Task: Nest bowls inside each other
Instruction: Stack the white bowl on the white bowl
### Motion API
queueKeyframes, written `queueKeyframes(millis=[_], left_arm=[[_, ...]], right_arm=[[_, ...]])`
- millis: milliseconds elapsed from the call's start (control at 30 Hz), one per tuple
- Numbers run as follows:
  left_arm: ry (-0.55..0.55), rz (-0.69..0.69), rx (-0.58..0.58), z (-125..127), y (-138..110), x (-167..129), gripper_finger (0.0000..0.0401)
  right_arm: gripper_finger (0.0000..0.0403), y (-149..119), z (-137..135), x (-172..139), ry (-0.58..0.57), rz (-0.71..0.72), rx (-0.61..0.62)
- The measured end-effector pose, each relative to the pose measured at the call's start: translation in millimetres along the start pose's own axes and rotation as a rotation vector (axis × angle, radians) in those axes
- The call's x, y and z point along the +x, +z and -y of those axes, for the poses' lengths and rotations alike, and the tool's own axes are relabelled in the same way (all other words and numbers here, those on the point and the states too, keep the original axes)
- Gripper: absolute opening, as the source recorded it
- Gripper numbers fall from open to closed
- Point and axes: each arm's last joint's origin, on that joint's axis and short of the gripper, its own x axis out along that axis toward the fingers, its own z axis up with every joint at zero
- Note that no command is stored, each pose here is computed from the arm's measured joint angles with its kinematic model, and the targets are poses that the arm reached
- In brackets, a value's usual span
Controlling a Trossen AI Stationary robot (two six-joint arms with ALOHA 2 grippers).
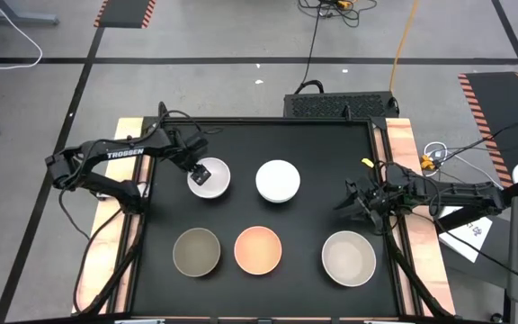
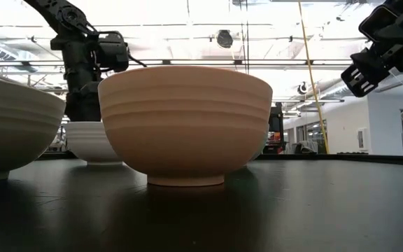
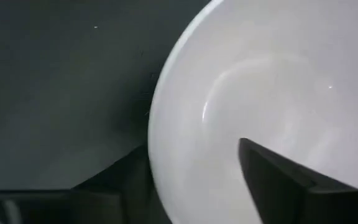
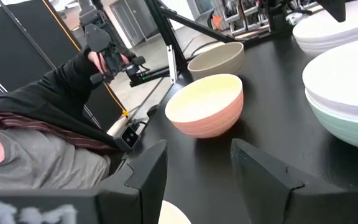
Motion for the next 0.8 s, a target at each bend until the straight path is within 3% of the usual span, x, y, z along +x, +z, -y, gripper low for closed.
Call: queueKeyframes(millis=[267,500,800], left_arm=[[-0.007,0.019,0.053,2,2,0,0.0018],[-0.088,0.017,0.098,5,2,0,0.0007],[-0.083,0.141,0.149,18,21,-17,0.0004]], right_arm=[[0.0169,0,0,0,0.0,-0.001,-0.002],[0.0169,0,0,0,-0.001,-0.003,-0.006],[0.0169,-1,0,0,-0.002,-0.006,-0.008]])
